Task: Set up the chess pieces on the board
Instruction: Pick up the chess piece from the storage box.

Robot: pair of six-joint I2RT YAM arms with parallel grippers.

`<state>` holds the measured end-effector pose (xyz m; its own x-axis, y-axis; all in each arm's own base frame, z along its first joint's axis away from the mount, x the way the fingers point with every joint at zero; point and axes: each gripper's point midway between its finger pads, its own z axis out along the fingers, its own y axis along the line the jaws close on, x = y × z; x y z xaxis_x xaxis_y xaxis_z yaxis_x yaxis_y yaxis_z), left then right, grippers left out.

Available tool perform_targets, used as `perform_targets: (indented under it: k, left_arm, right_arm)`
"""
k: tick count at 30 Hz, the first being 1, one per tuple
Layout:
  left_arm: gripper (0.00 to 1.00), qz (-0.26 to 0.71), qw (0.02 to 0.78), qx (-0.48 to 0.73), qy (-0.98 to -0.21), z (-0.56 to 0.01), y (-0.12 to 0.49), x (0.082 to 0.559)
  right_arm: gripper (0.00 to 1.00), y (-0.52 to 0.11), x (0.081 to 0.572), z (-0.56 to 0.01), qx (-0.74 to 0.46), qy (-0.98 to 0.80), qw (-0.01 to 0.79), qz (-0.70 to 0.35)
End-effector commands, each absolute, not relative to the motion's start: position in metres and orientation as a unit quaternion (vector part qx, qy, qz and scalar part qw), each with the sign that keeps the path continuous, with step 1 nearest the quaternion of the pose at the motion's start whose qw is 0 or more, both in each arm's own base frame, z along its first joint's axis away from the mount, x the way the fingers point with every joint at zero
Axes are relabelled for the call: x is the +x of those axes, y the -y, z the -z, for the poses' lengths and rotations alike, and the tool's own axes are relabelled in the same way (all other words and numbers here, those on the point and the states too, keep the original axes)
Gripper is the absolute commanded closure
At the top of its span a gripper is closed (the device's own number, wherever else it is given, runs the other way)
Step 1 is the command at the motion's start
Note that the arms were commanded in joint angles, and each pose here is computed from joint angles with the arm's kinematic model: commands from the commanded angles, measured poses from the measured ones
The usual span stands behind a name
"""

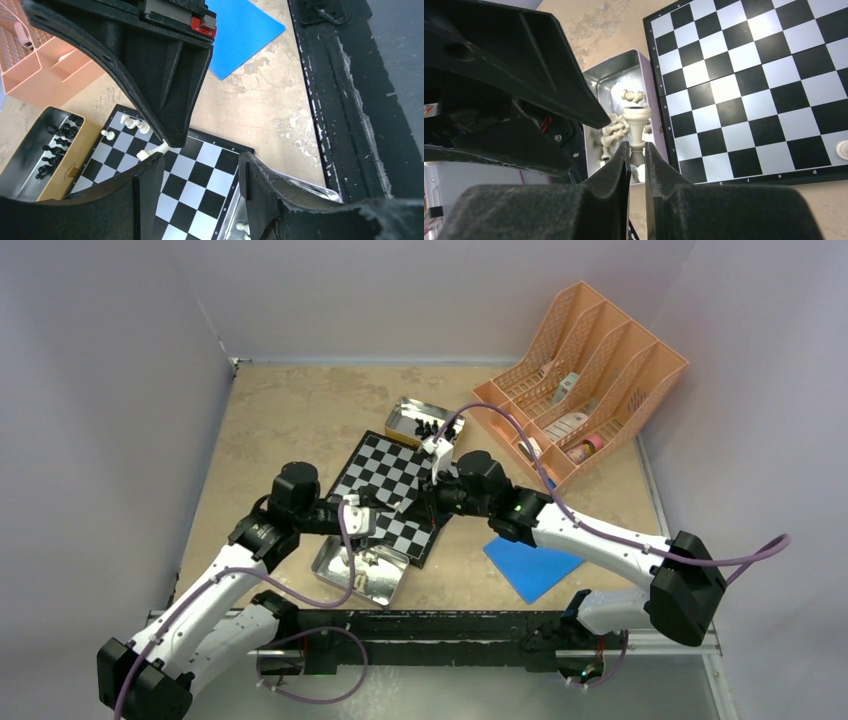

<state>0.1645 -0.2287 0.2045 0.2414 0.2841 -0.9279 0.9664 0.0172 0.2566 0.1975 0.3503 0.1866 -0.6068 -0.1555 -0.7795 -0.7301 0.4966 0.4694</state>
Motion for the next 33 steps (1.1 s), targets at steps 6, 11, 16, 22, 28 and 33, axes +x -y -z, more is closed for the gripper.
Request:
perform_targets:
  k: [6,11,16,22,28,33]
  left_arm:
    - [0.46,0.265,0.522,0.679,-0.444,-0.209,0.236,0.175]
    - [0.45,0.249,0.537,0.684,-0.426,-0.216,0.237,0.177]
    - [0.46,0.261,0.526,0.692,-0.42,-0.212,0.24,0.174]
    - [0.47,0.271,0.509,0.698,-0.425,-0.201,0.243,0.175]
    - [0.51,0.274,0.504,0.703,-0.419,-0.203,0.246,0.17]
    - [0.61,0.271,0.498,0.705,-0.426,-0.201,0.245,0.169]
  right_arm:
    - [0.89,-0.352,0.18,-0.192,-0.314,-0.771,0.328,-0.446]
    - [0.89,-0.354,0.18,-0.181,-0.326,-0.777,0.316,-0.437]
    - [0.89,-0.356,0.183,-0.19,-0.321,-0.771,0.329,-0.441]
    - [0.88,-0.355,0.177,-0.199,-0.327,-0.759,0.33,-0.456]
    - [0.88,-0.355,0.175,-0.199,-0.33,-0.755,0.33,-0.46]
    - [0.88,-0.353,0.174,-0.204,-0.333,-0.75,0.338,-0.46]
